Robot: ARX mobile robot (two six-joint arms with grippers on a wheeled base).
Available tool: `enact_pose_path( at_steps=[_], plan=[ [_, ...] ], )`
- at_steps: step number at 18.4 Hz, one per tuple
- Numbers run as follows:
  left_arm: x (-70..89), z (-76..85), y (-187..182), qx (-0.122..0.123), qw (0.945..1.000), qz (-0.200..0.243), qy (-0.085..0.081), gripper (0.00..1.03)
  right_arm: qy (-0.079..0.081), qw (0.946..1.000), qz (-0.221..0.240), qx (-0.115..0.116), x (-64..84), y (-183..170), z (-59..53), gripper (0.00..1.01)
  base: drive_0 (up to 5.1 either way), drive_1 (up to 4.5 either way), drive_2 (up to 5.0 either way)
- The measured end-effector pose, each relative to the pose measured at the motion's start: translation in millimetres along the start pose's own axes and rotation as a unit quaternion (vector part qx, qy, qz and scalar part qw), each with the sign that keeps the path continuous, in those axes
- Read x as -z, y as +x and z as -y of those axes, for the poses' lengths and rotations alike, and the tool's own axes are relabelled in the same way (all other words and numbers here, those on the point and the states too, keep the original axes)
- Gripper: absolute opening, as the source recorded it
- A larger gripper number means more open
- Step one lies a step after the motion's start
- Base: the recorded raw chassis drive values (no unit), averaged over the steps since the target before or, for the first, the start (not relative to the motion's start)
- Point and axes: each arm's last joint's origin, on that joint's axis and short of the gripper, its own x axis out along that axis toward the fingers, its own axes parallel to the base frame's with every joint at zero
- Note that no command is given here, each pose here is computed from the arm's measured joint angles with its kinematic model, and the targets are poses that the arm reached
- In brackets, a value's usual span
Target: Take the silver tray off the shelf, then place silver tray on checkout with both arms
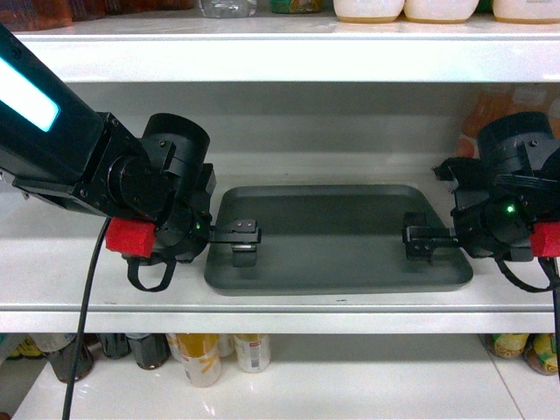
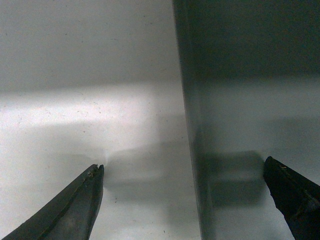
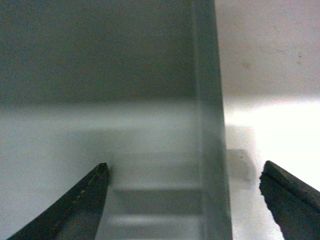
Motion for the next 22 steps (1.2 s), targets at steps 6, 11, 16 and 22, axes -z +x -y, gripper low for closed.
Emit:
enact_pose_path(
  at_steps=[6,11,16,22],
  plan=[
    [14.9,1.6,-1,0.014,0.999,-0.02,-0.037,0.07,0.005,0.9997,-0.022,0.002,5.1,-2,5.4,0.04,0.0,0.0,0.0],
    [34.8,-3.5,-14,0.024,0.9971,-0.003,-0.072,0.03,0.013,0.9997,-0.019,-0.009,22.7,-16,4.4,0.04,0.0,0.0,0.0],
    [71.1,-1.8,-52,0.016,0.9978,0.008,-0.064,0.03,0.025,0.9995,-0.009,-0.016,56.5,-53,0.4,0.04,0.0,0.0,0.0],
    [89.0,1.5,-124,0.022,0.9969,0.055,-0.052,0.03,0.043,0.9971,0.054,-0.032,72.0,-139,-1.3,0.04,0.0,0.0,0.0]
  ],
)
